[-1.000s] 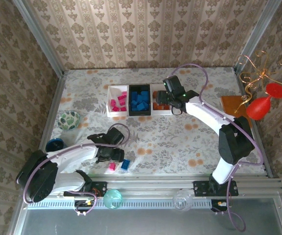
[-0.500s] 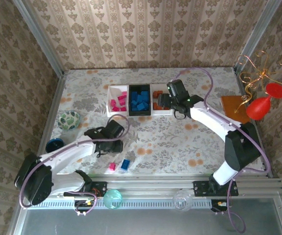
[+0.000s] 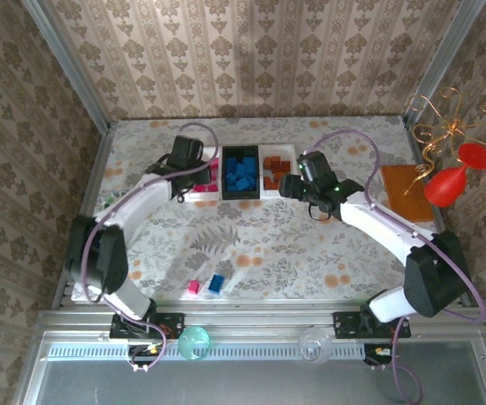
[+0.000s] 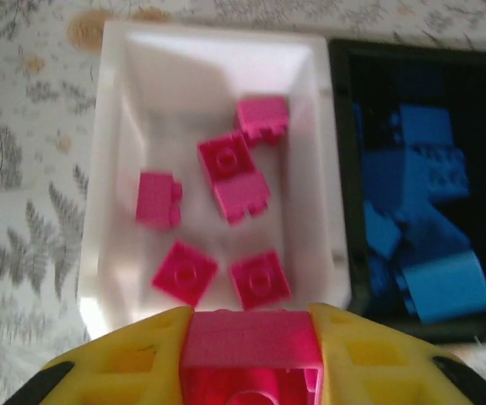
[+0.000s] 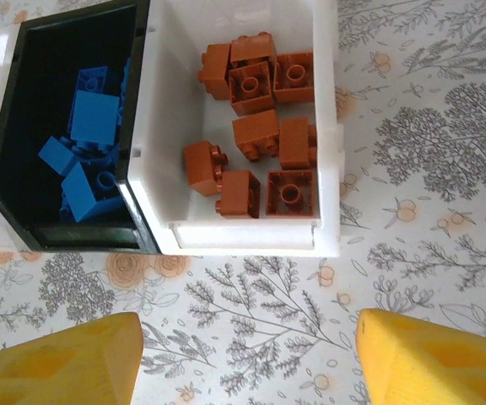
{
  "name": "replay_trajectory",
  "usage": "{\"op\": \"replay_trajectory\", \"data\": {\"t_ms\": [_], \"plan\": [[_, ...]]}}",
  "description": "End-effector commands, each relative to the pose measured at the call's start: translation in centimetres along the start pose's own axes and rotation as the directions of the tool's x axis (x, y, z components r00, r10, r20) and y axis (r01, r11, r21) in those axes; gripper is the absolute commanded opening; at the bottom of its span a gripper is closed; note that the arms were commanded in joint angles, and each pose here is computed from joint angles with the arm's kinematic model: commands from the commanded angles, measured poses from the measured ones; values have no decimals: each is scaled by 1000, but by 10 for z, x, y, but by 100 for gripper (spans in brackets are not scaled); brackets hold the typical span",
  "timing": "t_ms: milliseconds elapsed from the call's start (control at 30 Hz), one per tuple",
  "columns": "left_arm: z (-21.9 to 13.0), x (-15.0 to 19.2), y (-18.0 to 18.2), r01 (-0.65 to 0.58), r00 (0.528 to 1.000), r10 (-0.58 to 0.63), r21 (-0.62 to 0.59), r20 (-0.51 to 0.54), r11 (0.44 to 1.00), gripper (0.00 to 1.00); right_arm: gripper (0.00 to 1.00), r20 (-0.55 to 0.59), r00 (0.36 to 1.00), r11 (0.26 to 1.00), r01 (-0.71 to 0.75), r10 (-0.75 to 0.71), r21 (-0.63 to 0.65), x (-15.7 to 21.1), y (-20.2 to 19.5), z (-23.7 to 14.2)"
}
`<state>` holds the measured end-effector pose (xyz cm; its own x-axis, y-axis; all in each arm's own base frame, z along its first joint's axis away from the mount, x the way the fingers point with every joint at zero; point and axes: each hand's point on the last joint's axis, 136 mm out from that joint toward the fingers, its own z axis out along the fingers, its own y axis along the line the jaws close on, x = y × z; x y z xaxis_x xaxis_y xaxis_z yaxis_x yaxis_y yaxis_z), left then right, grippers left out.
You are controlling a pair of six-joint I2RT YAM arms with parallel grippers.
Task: Sort the legos into containers by color
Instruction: Place the lego in the container.
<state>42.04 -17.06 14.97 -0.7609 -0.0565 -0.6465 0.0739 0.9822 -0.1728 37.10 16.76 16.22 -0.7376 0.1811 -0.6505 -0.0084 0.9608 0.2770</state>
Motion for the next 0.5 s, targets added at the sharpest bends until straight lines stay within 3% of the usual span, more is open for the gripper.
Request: {"op": "replay_trajectory", "data": {"t_ms": [0,67,167,233,367,467], "plan": [[30,-16,8,-22,1000,22,-17,-5,1000,33,69,11,1000,1000,-11,11,-16,2,2,-10],[43,-20,8,-17,1000,16,-19,-17,1000,38,69,34,999,999,-14,15,-39,-3,4,-21],[47,-24,3,-16,1000,16,-4,-25,1000,58,70,26,1000,998,-14,15,-60,0,8,-24],[40,-24,-1,-16,1000,16,12,-15,1000,66,70,26,1000,997,-13,15,-72,0,10,-26],[10,-11,-10,-6,1000,6,60,-11,998,70,71,29,1000,996,-8,11,-88,1,13,-29],[-20,22,-15,-15,999,18,90,-37,996,71,71,24,1000,995,-3,5,-96,4,14,-30]]}}
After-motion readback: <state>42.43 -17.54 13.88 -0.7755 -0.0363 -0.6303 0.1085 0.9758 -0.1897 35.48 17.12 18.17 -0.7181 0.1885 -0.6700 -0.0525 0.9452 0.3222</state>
